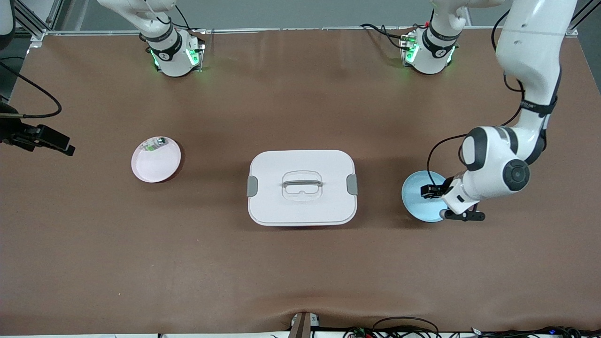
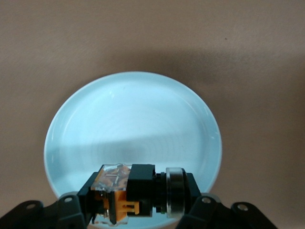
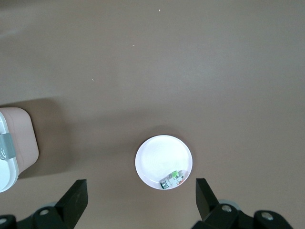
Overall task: Transfer orange switch to right arm and place
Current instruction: 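Lift the switch with the left gripper and carry it toward the box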
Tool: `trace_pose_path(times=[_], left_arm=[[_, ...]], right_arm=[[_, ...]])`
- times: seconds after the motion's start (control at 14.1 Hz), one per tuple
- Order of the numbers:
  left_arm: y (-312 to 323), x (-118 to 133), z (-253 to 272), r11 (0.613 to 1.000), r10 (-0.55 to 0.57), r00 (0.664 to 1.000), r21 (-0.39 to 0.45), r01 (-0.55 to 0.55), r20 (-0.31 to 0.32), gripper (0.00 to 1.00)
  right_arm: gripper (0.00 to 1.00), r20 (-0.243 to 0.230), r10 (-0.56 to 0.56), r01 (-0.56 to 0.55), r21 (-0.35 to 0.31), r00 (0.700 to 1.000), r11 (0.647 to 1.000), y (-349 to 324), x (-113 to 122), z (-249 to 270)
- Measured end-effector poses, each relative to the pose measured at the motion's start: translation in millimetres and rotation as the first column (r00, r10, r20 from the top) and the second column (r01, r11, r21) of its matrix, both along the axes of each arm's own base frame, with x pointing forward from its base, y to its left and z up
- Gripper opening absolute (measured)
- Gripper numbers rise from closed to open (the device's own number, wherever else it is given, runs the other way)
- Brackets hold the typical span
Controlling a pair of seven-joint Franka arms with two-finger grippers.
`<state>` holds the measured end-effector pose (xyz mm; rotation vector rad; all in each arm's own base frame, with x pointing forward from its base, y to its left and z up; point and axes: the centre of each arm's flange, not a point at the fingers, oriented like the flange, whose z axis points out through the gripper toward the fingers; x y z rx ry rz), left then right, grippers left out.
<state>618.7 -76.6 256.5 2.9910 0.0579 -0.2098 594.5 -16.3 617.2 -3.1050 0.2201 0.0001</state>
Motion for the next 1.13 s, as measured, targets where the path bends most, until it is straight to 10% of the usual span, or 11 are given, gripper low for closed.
trace_pose_path(times=[0.35, 0.71, 1.13], left_arm=[[-5, -10, 97, 0.962, 0.274, 0.957, 0.044, -0.271, -0.095, 0.72], [-22, -1, 173, 0.81, 0.572, 0.791, -0.003, -0.587, -0.217, 0.72], [-53, 12, 230, 0.435, 0.796, 0.393, -0.016, -0.9, -0.46, 0.72]], right_arm=[[1.0, 0.0, -0.001, 0.001, 0.0, 1.0, 1.0, 0, 0, 0], [1.0, 0.0, -0.012, 0.012, 0.0, 1.0, 1.0, -4, 0, 0], [1.0, 0.018, -0.05, 0.05, 0.0, 0.999, 0.999, -3, 2, 2]])
